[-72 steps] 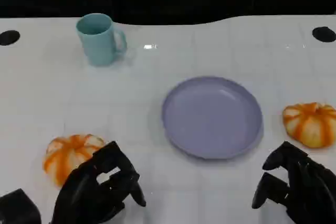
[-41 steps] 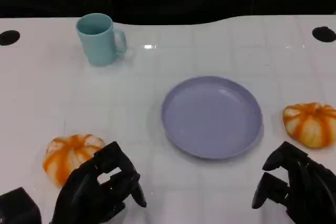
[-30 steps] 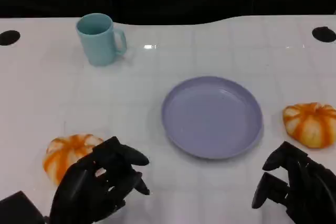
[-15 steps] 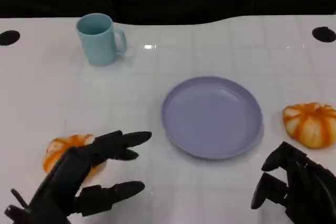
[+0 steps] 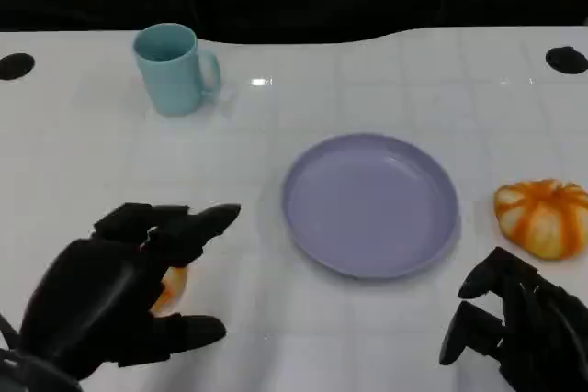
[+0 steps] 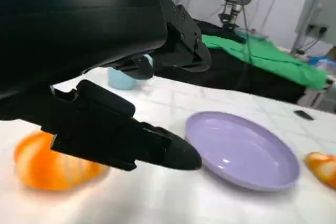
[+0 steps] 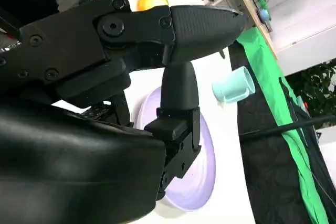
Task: Grasp the bread from the table and place it into the plate.
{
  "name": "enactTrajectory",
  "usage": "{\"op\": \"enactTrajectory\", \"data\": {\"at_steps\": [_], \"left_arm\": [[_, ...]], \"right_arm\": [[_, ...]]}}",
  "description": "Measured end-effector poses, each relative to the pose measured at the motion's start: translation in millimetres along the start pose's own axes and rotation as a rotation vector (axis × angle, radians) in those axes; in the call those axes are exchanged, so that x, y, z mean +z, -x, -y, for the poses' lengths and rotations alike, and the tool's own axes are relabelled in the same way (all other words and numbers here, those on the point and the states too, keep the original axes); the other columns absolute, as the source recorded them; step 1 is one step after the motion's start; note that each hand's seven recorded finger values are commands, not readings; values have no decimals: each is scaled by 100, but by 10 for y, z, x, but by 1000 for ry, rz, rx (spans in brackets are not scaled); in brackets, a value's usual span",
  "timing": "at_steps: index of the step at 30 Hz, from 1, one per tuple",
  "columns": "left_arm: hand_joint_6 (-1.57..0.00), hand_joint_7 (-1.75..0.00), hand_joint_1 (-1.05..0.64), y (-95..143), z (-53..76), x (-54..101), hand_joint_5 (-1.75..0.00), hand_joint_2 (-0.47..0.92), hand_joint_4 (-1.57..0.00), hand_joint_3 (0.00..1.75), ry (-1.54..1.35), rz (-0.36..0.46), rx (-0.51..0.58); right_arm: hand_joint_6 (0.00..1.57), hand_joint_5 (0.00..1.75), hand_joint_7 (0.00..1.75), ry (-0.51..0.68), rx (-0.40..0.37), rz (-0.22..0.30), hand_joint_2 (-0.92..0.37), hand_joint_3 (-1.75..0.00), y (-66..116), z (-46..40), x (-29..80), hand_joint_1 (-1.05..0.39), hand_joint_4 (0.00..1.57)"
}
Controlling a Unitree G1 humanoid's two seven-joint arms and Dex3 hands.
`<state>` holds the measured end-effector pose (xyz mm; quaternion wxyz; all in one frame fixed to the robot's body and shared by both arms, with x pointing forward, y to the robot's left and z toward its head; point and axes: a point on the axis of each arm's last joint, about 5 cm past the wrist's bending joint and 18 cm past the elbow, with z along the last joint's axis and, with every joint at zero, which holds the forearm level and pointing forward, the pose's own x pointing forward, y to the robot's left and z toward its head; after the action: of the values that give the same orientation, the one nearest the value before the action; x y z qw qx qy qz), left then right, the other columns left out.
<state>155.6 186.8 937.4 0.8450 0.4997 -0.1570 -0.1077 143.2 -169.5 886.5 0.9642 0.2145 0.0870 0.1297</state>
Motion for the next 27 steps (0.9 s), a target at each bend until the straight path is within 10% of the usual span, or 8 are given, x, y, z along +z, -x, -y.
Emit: {"op": "enactTrajectory", "data": {"at_steps": [10,27], "left_arm": [[-20,0,-58,-19,-134,136,-26,90,-1,5,-295,-205,-119],[-16,0,-55,-251,-96,36,-18,89,-3,1,-401,-312,-287]], "right_arm": [[47,175,166,2,5,8,-92,-43,6,-11,14,-54,63],[45,175,166,4,6,8,-92,-44,12,-18,19,-54,62]]}}
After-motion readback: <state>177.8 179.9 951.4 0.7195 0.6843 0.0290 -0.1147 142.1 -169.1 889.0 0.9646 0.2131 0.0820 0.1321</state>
